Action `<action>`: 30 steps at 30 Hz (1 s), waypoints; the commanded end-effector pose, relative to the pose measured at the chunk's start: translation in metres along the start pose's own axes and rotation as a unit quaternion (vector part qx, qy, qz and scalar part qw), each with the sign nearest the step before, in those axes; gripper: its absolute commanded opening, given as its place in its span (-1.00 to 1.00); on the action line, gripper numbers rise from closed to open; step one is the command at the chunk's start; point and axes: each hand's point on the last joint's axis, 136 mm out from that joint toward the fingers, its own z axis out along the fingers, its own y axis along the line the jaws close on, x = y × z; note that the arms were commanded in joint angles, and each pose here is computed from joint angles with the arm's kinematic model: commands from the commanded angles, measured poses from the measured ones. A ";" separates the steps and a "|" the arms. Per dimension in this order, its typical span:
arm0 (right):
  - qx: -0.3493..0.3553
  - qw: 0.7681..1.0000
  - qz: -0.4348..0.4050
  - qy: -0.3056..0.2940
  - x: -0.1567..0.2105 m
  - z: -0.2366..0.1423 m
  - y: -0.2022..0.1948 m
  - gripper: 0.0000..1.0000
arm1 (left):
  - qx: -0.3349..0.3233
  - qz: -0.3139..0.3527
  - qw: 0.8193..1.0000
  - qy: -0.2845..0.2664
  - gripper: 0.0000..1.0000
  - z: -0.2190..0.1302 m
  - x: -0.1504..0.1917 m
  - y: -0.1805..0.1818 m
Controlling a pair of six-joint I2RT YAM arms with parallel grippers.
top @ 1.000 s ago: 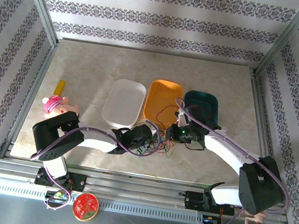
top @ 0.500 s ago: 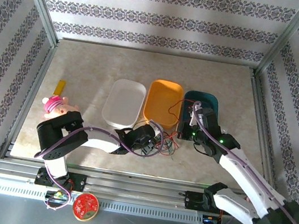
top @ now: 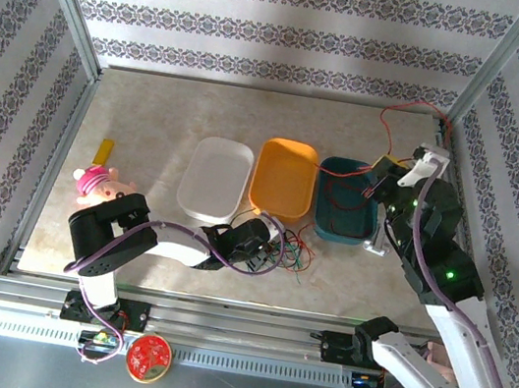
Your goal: Untangle the cables
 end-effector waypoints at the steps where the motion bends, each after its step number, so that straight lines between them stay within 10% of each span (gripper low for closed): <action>1: 0.045 0.999 -0.008 0.014 0.000 0.024 -0.019 -1.00 | -0.037 0.020 0.993 0.113 -0.65 0.000 0.073 0.020; 7: 0.129 0.987 -0.022 0.094 0.045 0.080 -0.068 -1.00 | -0.039 0.022 0.995 0.089 -0.65 -0.009 0.060 0.021; 17: 0.087 0.927 0.018 0.364 0.219 0.111 -0.079 -1.00 | -0.041 0.022 0.996 0.082 -0.65 -0.012 0.057 0.022; 30: 0.159 0.877 0.055 0.449 0.264 0.123 -0.122 -1.00 | -0.036 0.033 0.996 0.072 -0.65 -0.011 0.046 0.018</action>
